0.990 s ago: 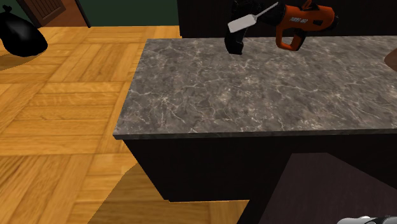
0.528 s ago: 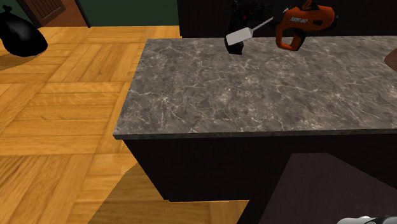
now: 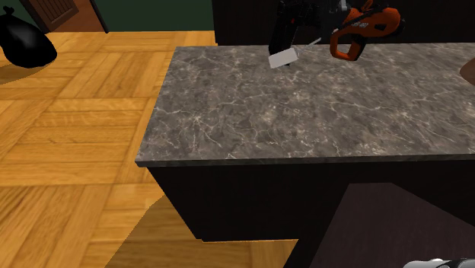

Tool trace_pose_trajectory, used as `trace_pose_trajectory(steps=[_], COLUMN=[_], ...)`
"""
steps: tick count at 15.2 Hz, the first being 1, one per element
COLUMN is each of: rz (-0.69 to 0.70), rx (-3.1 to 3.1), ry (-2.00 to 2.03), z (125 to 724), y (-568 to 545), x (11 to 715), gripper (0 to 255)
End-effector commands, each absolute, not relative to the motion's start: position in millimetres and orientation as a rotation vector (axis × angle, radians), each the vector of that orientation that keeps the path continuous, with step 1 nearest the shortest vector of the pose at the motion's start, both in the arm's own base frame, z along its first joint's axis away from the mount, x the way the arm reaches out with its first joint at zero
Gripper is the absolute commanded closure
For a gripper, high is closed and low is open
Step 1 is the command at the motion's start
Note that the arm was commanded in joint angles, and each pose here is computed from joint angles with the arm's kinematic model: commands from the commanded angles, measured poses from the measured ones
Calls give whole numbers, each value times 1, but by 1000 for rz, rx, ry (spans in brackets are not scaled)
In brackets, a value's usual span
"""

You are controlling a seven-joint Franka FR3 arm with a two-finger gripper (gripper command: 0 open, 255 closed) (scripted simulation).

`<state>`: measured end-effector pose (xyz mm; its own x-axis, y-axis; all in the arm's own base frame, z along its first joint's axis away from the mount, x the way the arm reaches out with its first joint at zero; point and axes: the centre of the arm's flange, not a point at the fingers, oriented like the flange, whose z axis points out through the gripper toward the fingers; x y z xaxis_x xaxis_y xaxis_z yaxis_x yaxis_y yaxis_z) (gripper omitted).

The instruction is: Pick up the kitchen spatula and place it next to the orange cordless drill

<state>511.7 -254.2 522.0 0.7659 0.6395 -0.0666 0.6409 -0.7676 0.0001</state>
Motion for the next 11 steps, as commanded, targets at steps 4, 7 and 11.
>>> trace_pose_trajectory(steps=[4, 7, 11], rz=[-97, -97, -97], rx=[2930, 2930, 2930], ry=[1063, 1063, 1063], z=[496, 480, 459], y=[-254, -254, -254], x=[512, 512, 512], gripper=[255, 255, 255])
